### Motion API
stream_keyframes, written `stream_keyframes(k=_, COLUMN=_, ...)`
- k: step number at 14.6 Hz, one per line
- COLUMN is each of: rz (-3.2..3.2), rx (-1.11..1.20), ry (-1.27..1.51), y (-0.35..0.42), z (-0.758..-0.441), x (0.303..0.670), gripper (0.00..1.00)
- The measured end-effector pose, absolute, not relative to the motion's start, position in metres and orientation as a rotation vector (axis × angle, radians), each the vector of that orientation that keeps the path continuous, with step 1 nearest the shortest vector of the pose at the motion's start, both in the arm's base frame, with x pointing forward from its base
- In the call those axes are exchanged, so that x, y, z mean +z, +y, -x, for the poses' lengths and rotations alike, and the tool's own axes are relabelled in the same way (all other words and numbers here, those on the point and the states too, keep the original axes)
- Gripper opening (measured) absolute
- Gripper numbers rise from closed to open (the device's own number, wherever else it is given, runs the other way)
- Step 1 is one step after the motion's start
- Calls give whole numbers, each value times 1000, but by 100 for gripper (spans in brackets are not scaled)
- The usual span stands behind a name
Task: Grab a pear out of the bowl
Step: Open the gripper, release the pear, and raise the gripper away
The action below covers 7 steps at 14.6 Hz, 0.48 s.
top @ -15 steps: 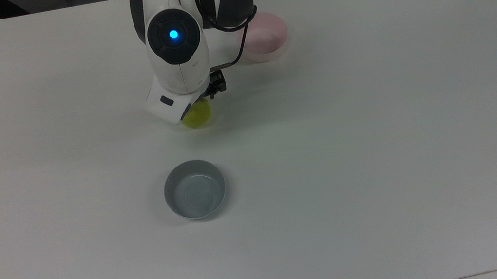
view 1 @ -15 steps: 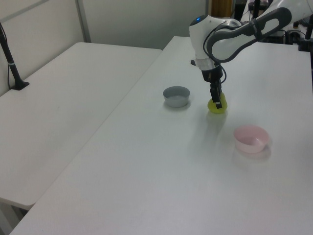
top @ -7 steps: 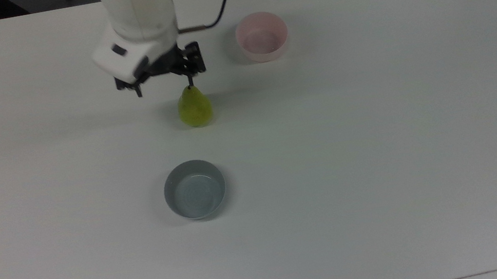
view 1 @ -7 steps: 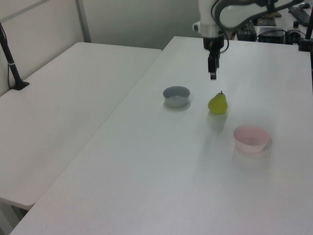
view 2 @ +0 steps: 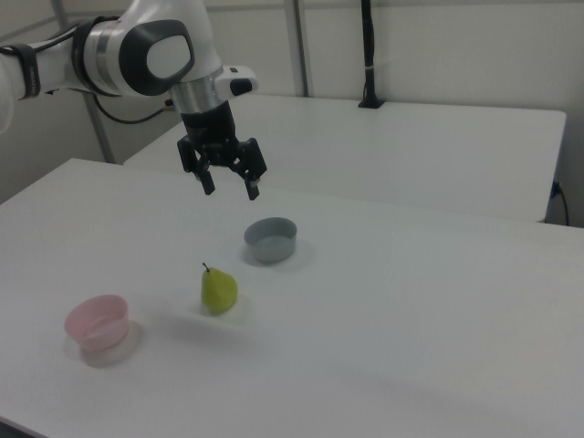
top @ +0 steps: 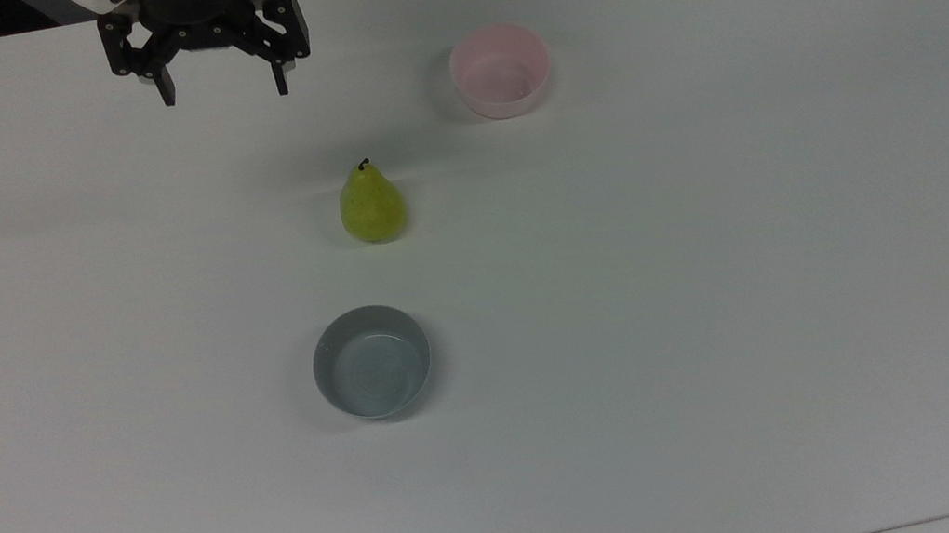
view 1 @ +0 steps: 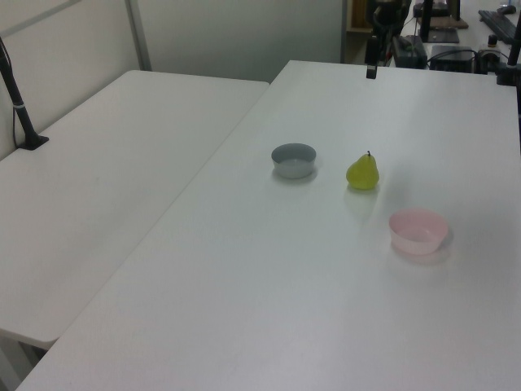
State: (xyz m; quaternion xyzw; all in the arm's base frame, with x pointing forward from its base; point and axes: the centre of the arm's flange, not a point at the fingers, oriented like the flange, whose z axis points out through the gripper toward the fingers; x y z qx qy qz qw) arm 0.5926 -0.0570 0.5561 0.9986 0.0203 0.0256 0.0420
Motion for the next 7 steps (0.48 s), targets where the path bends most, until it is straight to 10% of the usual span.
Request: stream_keyframes(k=7, rz=-3061, rx=-34, ry=124, y=-22, z=-580, x=557, gripper=100)
